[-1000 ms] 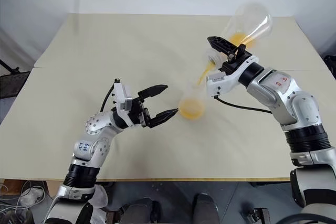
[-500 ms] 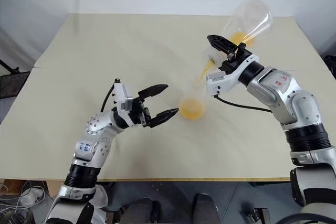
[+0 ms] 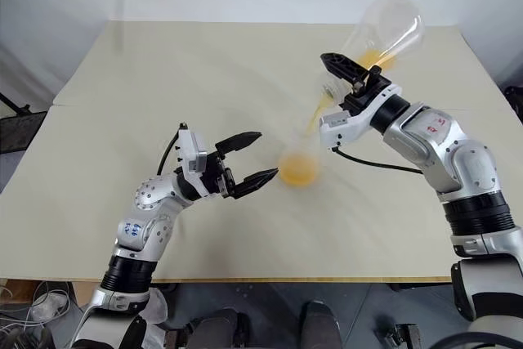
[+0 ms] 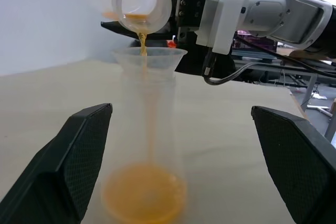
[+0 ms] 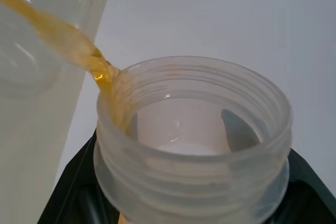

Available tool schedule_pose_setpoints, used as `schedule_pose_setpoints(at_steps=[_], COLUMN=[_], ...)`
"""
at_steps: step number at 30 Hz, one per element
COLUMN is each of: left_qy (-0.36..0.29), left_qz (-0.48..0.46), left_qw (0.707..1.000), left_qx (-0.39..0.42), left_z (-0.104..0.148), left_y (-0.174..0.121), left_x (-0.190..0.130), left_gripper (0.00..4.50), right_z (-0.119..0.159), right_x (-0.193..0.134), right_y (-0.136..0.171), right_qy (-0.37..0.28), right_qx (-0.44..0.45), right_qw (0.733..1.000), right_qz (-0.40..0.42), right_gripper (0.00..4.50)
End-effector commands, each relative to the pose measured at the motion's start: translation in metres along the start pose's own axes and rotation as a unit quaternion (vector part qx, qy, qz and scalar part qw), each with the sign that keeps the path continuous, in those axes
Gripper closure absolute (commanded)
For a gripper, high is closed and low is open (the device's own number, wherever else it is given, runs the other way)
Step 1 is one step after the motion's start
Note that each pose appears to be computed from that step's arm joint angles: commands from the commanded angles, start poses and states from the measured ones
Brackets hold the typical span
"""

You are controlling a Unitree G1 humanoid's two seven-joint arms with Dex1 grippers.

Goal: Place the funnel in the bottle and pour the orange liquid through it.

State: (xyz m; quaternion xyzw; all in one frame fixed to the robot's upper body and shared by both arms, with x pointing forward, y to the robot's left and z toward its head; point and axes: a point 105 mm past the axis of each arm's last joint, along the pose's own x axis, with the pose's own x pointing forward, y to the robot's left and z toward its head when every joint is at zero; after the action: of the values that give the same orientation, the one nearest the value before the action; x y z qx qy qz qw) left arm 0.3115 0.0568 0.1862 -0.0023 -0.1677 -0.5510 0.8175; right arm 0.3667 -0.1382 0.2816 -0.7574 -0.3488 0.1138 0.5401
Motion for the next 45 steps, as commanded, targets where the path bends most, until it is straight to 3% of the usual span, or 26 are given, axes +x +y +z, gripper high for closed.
schedule_pose_setpoints(at_steps=[1, 45], left_qy=[-0.017, -0.021], left_qz=[-0.004, -0.003], left_qw=[1.000, 1.000], left_qx=[0.022, 0.021], left_z=[0.0107, 0.0115], left_y=[-0.0012, -0.0020], left_x=[0.0041, 0.0060], left_gripper=[0.00, 0.00], right_z=[-0.0033, -0.0124], right_x=[0.0007, -0.0014], right_y=[-0.0219, -0.0260], right_qy=[-0.001, 0.009], right_qx=[-0.023, -0.053], right_qw=[0.999, 0.997], right_qz=[-0.035, -0.054], right_gripper=[2.02, 2.02])
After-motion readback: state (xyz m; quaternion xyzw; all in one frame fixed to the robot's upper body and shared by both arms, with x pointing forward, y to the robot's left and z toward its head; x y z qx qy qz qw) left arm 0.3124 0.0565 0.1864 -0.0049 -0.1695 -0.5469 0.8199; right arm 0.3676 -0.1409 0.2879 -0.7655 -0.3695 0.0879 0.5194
